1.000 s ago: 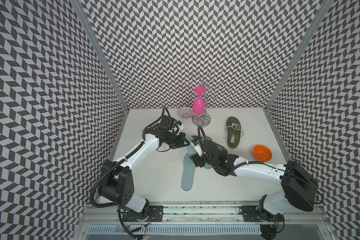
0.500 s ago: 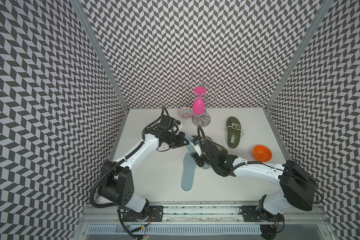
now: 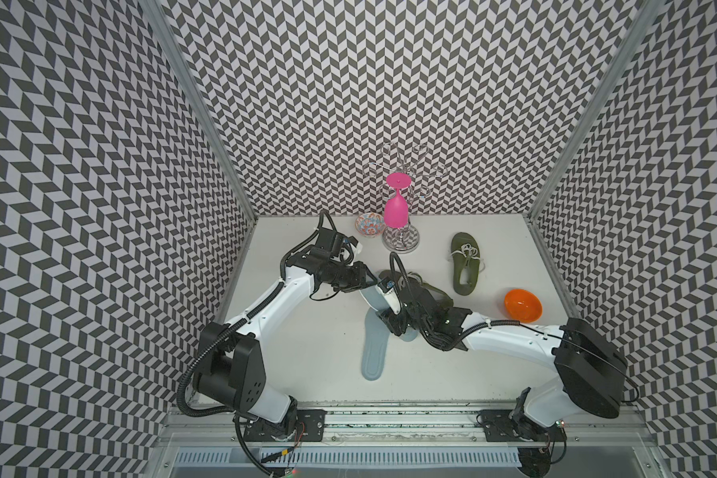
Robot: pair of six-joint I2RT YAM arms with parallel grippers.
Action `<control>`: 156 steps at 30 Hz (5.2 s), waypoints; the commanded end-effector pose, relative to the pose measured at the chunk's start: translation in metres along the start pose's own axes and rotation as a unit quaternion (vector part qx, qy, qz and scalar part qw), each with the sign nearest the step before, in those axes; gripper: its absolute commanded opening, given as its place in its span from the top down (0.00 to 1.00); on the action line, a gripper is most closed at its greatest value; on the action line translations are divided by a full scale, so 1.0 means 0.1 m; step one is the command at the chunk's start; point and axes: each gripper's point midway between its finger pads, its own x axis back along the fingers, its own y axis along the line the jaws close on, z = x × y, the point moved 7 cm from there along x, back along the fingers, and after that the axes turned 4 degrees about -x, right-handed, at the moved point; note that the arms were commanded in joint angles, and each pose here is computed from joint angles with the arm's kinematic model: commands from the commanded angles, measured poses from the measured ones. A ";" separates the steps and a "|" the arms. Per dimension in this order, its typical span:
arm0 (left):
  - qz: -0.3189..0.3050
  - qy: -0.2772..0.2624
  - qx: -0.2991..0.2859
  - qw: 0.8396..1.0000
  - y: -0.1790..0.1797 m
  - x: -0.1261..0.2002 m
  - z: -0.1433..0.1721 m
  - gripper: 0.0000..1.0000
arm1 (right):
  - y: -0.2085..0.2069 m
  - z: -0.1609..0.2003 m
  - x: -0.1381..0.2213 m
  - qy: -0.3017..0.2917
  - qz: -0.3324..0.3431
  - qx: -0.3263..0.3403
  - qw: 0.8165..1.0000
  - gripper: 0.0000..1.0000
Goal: Insert the insole into the shoe
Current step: Pick up the insole from the center of the board, then pick up the shoe at the center of the board.
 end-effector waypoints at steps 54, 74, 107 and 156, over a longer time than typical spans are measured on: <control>0.024 -0.012 0.011 1.000 -0.15 0.38 0.02 1.00 | 0.07 -0.39 -0.02 -0.077 -0.054 0.051 0.994 0.20; 0.031 -0.014 -0.004 0.999 -0.17 0.35 0.09 1.00 | 0.03 -0.53 0.06 -0.094 -0.047 0.067 0.992 0.39; -0.084 -0.166 -0.013 0.982 0.08 0.90 -0.46 0.60 | -0.17 -0.39 0.20 0.028 -0.043 -0.018 0.999 0.68; -0.367 0.009 -0.267 0.891 -0.57 -1.55 -0.04 0.46 | -2.05 -0.20 1.32 0.036 0.176 -0.317 0.931 0.66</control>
